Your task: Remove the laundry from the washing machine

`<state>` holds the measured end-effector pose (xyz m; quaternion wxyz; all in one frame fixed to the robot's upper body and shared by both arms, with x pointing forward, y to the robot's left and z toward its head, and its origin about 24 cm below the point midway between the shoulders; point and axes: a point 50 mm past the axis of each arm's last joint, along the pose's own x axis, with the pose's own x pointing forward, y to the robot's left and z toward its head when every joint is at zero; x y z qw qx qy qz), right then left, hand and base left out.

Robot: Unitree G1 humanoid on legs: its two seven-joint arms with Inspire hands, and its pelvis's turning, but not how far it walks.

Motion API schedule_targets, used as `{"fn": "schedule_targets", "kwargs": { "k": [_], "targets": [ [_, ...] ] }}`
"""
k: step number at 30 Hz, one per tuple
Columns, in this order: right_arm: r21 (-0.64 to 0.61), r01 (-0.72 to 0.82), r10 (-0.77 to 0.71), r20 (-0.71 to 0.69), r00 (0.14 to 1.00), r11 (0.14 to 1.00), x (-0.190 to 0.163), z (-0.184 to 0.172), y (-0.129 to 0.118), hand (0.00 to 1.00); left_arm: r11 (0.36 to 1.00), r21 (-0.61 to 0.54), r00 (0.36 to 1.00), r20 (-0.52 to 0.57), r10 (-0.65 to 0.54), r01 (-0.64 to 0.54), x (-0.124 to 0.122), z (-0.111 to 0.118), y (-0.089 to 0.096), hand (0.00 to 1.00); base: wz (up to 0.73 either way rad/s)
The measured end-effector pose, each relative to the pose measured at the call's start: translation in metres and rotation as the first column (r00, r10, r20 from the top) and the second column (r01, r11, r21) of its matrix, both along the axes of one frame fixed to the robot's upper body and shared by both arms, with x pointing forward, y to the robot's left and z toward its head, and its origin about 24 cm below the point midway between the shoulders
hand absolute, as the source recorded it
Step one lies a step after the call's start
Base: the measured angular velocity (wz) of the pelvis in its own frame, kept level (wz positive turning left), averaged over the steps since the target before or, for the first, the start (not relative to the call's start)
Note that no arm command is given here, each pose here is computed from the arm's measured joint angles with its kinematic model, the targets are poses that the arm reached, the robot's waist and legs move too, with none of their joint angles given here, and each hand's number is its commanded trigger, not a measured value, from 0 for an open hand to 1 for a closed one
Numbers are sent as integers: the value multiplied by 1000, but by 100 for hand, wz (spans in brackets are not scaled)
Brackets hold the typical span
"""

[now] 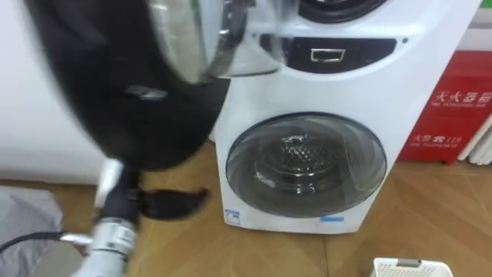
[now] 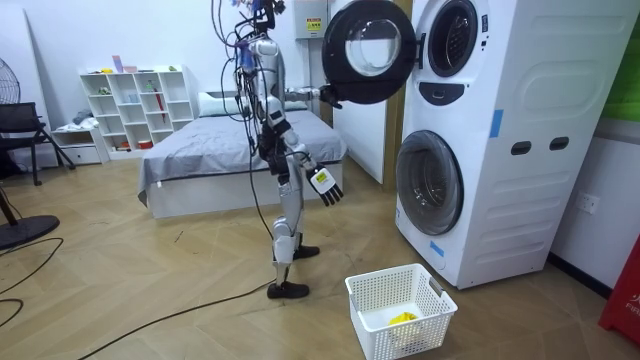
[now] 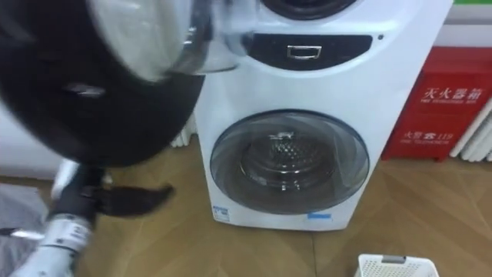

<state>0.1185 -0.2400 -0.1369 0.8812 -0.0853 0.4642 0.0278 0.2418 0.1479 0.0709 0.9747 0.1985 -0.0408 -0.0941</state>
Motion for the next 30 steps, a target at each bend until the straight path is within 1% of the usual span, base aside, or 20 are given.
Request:
{"fn": "schedule_targets", "kwargs": {
  "k": [2, 4, 5, 7, 11, 13, 15, 18, 22, 25, 27, 29, 30],
  "targets": [
    [12, -25, 25, -2, 1000, 1000, 1, -1, 7, 0, 998, 11, 998, -22, -58, 58, -1, -2, -5, 0, -36],
    [31, -25, 26, -14, 1000, 999, -2, -4, 13, 0, 989, 9, 988, -17, -151, 151, -4, -1, -14, 0, -18],
    [34, -24, 24, -15, 1000, 999, -2, -5, 14, 0, 984, 9, 984, -15, -177, 177, -5, -1, -16, 0, -20],
    [36, -24, 24, -14, 1000, 999, -2, -5, 15, 0, 961, 21, 961, -8, -275, 276, -9, -1, -28, 0, -22],
    [40, -23, 24, -19, 1000, 999, -3, -5, 16, 0, 923, 13, 922, -32, -385, 385, -15, -4, -40, 0, -21],
    [44, -23, 24, -25, 999, 999, -4, -6, 16, 0, 899, 40, 899, -50, -434, 436, -18, -7, -48, 0, -6],
    [49, -21, 23, -27, 999, 999, -4, -6, 17, 0, 882, 41, 882, -72, -466, 470, -22, -11, -54, 0, 0],
    [58, -47, 50, -37, 998, 997, -5, -8, 23, 0, 859, 33, 854, -129, -504, 511, -28, -23, -62, 0, 1],
    [76, -46, 49, -44, 998, 996, -6, -10, 29, 0, 836, 38, 823, -202, -530, 548, -32, -39, -67, 0, -2],
    [70, -45, 49, -63, 997, 997, -8, -13, 31, 0, 819, 28, 807, -200, -556, 572, -34, -39, -74, 0, -6],
    [72, -35, 39, -55, 998, 997, -4, -12, 33, 0, 796, 29, 786, -183, -590, 604, -33, -35, -84, 0, -8],
    [67, -60, 63, -39, 997, 996, 3, -11, 37, 0, 775, 39, 770, -157, -618, 631, -30, -28, -92, 0, -12],
    [68, -79, 80, -23, 997, 995, 7, -9, 40, 0, 756, 48, 754, -133, -643, 653, -27, -23, -100, 0, -5]
  ]
}}
